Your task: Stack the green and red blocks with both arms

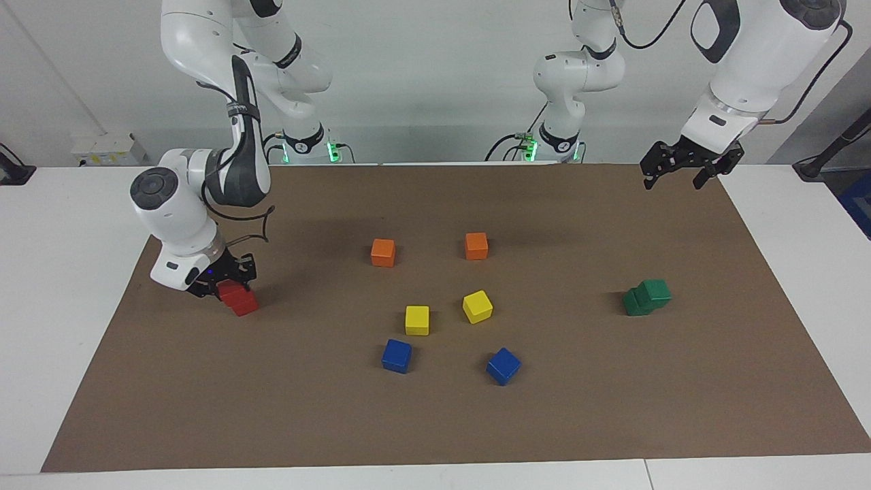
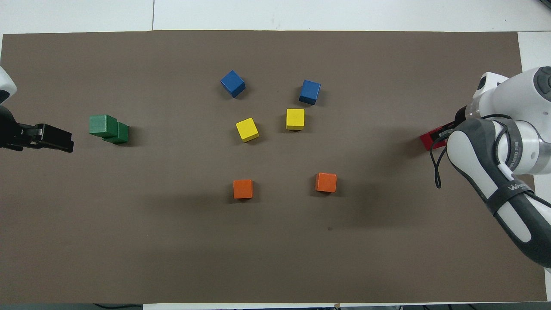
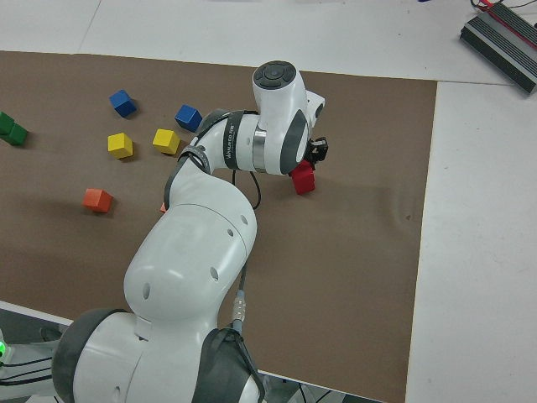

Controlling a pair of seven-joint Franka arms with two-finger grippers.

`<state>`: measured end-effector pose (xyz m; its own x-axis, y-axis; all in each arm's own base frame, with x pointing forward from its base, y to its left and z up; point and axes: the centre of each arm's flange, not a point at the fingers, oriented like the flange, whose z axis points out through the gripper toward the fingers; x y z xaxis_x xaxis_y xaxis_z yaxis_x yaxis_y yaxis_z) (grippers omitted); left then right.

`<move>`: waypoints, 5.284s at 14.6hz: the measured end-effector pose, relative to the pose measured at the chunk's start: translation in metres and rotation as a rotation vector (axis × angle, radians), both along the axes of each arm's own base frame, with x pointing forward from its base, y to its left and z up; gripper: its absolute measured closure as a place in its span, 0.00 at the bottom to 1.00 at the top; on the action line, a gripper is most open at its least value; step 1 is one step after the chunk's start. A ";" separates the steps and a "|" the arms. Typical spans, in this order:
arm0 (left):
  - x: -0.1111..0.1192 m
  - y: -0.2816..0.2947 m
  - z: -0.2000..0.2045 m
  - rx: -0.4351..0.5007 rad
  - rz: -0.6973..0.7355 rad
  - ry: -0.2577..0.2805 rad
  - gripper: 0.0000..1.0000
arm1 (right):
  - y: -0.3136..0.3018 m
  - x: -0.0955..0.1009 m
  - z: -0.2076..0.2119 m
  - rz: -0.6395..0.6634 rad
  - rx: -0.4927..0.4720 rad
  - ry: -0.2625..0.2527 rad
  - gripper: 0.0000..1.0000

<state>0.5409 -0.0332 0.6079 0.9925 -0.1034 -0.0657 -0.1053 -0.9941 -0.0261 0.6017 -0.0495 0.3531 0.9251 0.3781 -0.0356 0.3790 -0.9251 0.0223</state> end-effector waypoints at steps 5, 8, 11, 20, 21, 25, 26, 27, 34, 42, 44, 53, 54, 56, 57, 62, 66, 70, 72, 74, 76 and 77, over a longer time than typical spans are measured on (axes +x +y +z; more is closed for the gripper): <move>0.000 0.000 0.000 0.000 0.000 0.000 0.00 | 0.005 0.000 -0.002 -0.041 0.001 0.002 0.01; 0.000 0.000 0.000 0.000 0.000 0.000 0.00 | 0.005 0.000 -0.002 -0.041 0.001 0.003 0.00; 0.000 0.000 0.000 0.000 0.000 0.000 0.00 | 0.005 0.001 -0.001 -0.042 0.001 -0.001 0.00; 0.000 0.000 0.000 0.000 0.000 0.000 0.00 | 0.049 -0.002 0.117 -0.235 0.068 -0.069 0.00; 0.000 0.000 0.000 0.000 0.000 0.000 0.00 | 0.055 -0.008 0.140 -0.250 0.066 -0.068 0.00; 0.000 0.000 0.000 0.000 0.000 0.000 0.00 | 0.057 -0.033 0.206 -0.258 0.054 -0.051 0.00; 0.000 0.000 0.000 0.000 0.000 0.000 0.00 | 0.057 -0.039 0.217 -0.257 0.052 -0.050 0.00; 0.000 0.000 0.000 0.000 0.000 0.000 0.00 | 0.058 -0.044 0.225 -0.256 0.051 -0.051 0.00; 0.000 0.000 0.000 0.000 0.000 0.000 0.00 | 0.072 -0.073 0.261 -0.268 0.049 -0.047 0.00; 0.000 0.000 0.000 0.000 0.000 0.000 0.00 | 0.054 -0.086 0.250 -0.300 0.019 0.060 0.00; 0.000 0.000 0.000 0.000 0.000 0.000 0.00 | 0.051 -0.087 0.252 -0.300 -0.008 0.057 0.00; 0.000 0.000 0.000 0.000 0.000 0.000 0.00 | 0.048 -0.088 0.253 -0.304 -0.017 0.054 0.00; 0.000 0.000 0.000 0.000 0.000 0.000 0.00 | 0.047 -0.088 0.253 -0.306 -0.017 0.054 0.00; 0.000 0.000 0.000 0.000 0.000 0.000 0.00 | 0.045 -0.088 0.253 -0.310 -0.016 0.054 0.00; 0.000 0.000 0.000 0.000 0.000 0.000 0.00 | 0.044 -0.088 0.253 -0.312 -0.016 0.054 0.00; 0.000 0.000 0.000 0.000 0.000 0.000 0.00 | 0.043 -0.089 0.252 -0.314 -0.018 0.064 0.00; 0.000 0.000 0.000 0.000 0.000 0.000 0.00 | 0.043 -0.089 0.253 -0.314 -0.017 0.064 0.00; 0.000 0.000 0.000 0.000 0.000 0.000 0.00 | 0.044 -0.090 0.253 -0.319 -0.017 0.063 0.00; 0.000 0.000 0.000 0.000 0.000 0.000 0.00 | 0.047 -0.090 0.253 -0.331 -0.019 0.062 0.00; 0.000 0.000 0.000 0.000 0.000 0.000 0.00 | 0.048 -0.090 0.253 -0.336 -0.019 0.062 0.00; 0.000 0.000 0.000 0.000 0.000 0.000 0.00 | 0.048 -0.090 0.253 -0.338 -0.019 0.062 0.00; 0.000 0.000 0.000 0.000 0.000 0.000 0.00 | 0.047 -0.090 0.253 -0.338 -0.019 0.062 0.00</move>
